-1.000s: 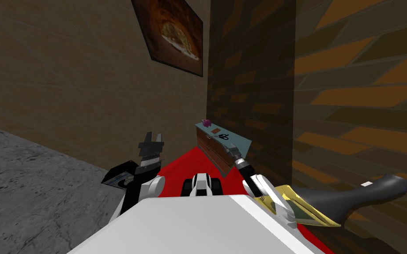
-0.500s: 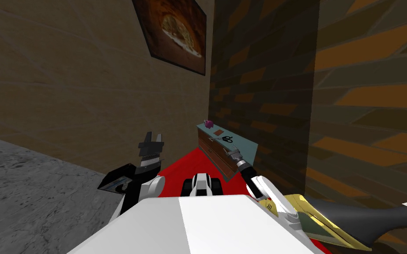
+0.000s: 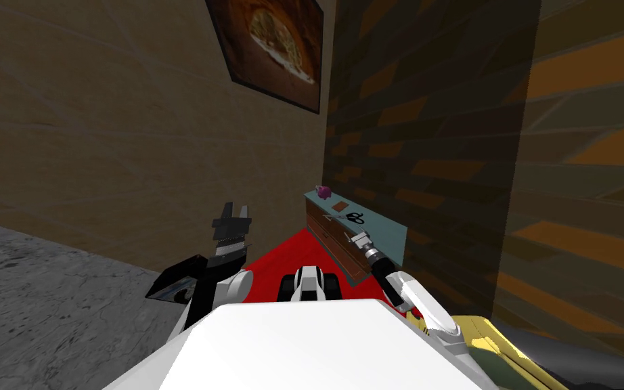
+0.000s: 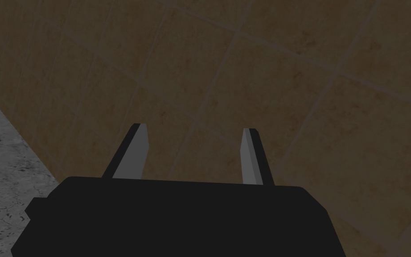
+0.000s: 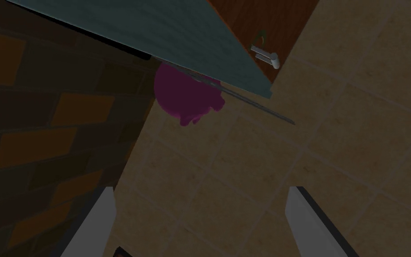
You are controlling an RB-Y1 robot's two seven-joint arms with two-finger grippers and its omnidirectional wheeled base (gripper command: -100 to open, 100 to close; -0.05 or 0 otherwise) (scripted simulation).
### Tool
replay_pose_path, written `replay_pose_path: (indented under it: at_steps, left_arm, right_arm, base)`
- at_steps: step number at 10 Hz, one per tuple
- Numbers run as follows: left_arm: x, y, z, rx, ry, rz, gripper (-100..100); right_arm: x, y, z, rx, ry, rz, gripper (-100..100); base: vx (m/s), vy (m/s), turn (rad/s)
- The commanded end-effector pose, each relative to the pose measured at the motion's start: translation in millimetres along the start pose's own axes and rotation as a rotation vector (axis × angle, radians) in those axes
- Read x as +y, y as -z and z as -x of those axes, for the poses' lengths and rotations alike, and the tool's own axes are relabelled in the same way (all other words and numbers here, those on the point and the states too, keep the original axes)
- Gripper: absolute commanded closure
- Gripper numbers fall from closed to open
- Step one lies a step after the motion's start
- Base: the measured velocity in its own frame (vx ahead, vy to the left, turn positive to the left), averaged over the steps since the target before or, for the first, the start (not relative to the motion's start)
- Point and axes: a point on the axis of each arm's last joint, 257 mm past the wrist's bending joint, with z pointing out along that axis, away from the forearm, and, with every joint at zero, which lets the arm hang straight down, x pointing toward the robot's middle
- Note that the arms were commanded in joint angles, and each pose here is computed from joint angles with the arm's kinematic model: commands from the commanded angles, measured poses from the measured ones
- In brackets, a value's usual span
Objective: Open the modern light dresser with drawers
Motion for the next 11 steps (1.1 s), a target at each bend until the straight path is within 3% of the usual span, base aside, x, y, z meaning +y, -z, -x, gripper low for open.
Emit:
replay_pose_path:
  at_steps: [1,3,4,6,7,9,11]
  left_arm:
    - [0.0,0.0,0.0,0.0,0.0,0.0,0]
    - [0.0,0.0,0.0,0.0,0.0,0.0,0]
    - [0.0,0.0,0.0,0.0,0.0,0.0,0]
    - [0.0,0.0,0.0,0.0,0.0,0.0,0]
    - [0.0,0.0,0.0,0.0,0.0,0.0,0]
    - [0.0,0.0,0.0,0.0,0.0,0.0,0]
    - [0.0,0.0,0.0,0.0,0.0,0.0,0]
  right_arm:
    - [-5,2.8,-18.5,0.044,0.114,0.007,-100]
    - [-13,9.0,-47.0,0.109,0.276,0.024,-100]
    - [-13,9.0,-47.5,0.11,0.296,0.026,-100]
    - [-22,16.1,-72.6,0.166,0.451,0.052,-100]
    - [-22,16.1,-73.0,0.167,0.466,0.054,-100]
    - [-32,23.6,-95.1,0.213,0.618,0.086,-100]
    - [-37,27.4,-105.3,0.234,0.699,0.105,-100]
  base:
    - [0.076,0.04,0.031]
    - [0.098,0.07,0.09]
    - [0.084,0.06,0.035]
    - [0.067,0.068,0.1]
    - [0.06,0.059,0.045]
    - [0.042,0.066,0.11]
    - [0.043,0.054,0.065]
